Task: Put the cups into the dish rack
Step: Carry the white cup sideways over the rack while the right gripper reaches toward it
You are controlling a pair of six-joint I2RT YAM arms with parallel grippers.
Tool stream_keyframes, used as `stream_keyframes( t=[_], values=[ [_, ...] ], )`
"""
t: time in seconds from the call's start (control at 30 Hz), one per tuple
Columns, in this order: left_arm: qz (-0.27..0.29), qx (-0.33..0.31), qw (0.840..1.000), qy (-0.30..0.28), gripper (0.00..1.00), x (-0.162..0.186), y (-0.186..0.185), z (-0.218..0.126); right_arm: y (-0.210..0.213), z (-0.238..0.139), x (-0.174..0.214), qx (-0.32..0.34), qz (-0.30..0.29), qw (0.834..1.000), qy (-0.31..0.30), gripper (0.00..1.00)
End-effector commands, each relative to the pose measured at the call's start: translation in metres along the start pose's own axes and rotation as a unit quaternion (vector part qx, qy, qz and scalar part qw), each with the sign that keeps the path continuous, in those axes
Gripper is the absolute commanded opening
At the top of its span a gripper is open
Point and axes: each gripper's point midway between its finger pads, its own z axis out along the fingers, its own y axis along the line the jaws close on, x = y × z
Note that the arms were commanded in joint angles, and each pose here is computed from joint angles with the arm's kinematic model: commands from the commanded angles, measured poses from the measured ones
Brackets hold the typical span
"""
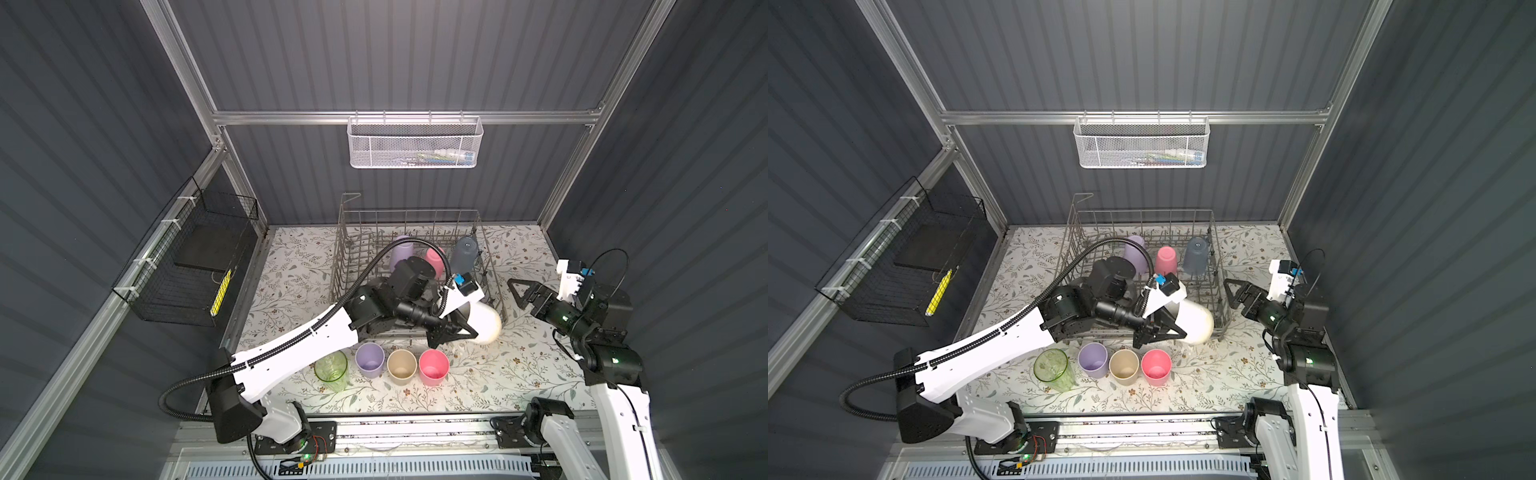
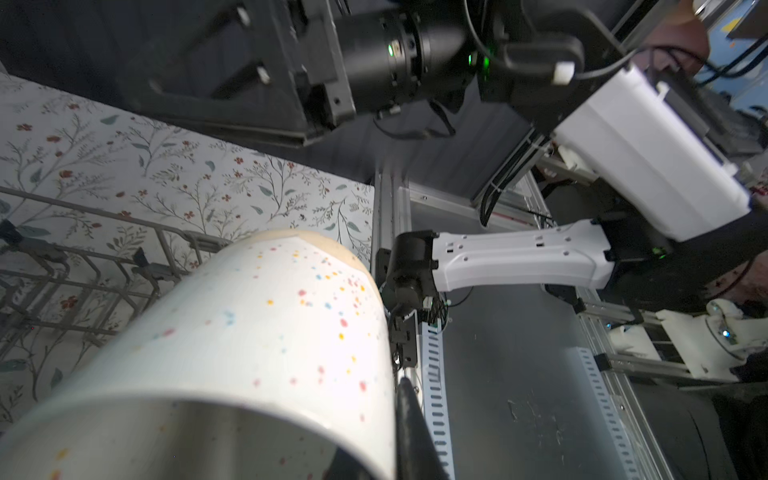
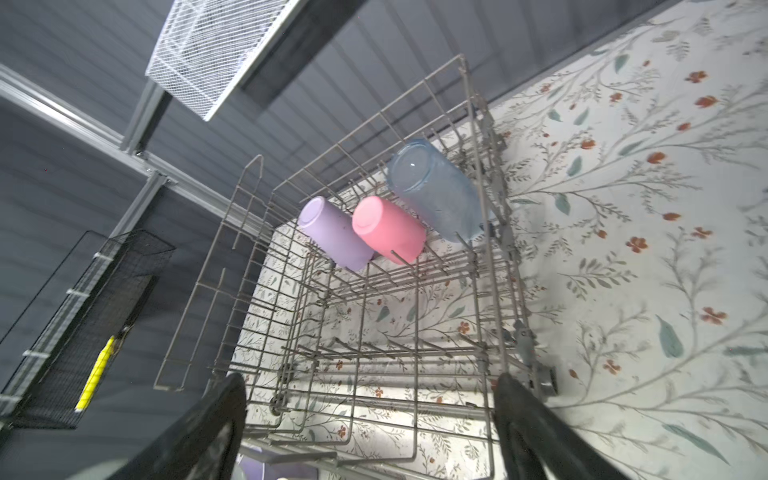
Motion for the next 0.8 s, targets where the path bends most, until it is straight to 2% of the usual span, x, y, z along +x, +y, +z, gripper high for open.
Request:
stream_keyframes(
  t=[0.0, 0.17, 0.43, 0.77],
  values=[
    [0.015, 0.067, 0.99, -0.123, 0.0, -0.06, -0.017, -0.032, 0.036, -0.009, -0.011, -0.08, -0.054, 0.995, -0.018, 0.93],
    [-0.038, 0.089, 0.98, -0.175, 0.0, -0.082, 0.009, -0.053, 0.052, -0.017, -0.007, -0.122, -0.085, 0.988, -0.031, 0.94],
    [-0.108, 0.149, 0.956, -0.23, 0.0, -0.101, 0.037, -0.072, 0.074, -0.02, 0.0, -0.206, -0.071, 0.976, -0.015, 0.99],
    [-0.14, 0.184, 0.947, -0.221, 0.0, -0.104, 0.047, -0.065, 0.086, -0.018, -0.002, -0.257, -0.053, 0.965, -0.001, 0.99]
  ],
)
